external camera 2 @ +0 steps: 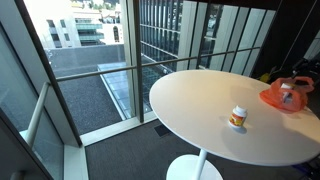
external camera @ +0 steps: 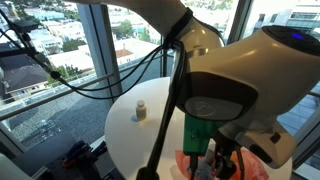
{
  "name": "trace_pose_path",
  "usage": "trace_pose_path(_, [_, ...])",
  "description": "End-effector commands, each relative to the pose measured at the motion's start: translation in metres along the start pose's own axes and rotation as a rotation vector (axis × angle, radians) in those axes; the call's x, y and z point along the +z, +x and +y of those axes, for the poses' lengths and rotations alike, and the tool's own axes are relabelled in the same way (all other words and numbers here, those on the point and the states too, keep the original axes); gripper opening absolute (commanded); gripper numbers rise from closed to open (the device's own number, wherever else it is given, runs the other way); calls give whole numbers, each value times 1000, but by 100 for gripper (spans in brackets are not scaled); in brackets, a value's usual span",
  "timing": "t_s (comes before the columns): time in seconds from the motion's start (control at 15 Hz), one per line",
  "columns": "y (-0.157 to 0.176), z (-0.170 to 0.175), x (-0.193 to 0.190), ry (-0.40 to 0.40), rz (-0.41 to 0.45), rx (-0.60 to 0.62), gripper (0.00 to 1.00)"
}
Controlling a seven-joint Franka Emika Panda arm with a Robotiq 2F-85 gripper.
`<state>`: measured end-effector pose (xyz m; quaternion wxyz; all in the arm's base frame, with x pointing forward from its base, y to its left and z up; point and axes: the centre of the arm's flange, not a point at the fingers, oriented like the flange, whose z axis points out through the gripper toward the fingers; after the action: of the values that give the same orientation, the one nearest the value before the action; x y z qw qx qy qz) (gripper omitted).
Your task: Pick up the mentos container from the table and put it in the orange plastic bag, pick up the longest white container from the orange plastic bag and put it on the table, pick up the white medicine bottle from the table and put it in the orange plastic bag
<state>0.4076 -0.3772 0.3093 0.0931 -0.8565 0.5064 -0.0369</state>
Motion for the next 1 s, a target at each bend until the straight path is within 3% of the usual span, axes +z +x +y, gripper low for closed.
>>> trace_pose_path(0.0, [-7,-14,2,-6,13,-68,100])
trace_pose_path(0.73, [-1,-47,32,-59,85,-140,100])
trace_pose_path(0.8, [0,-47,34,-61,87,-138,79])
trace_pose_path(0.93, [1,-46,38,-65,89,-136,66])
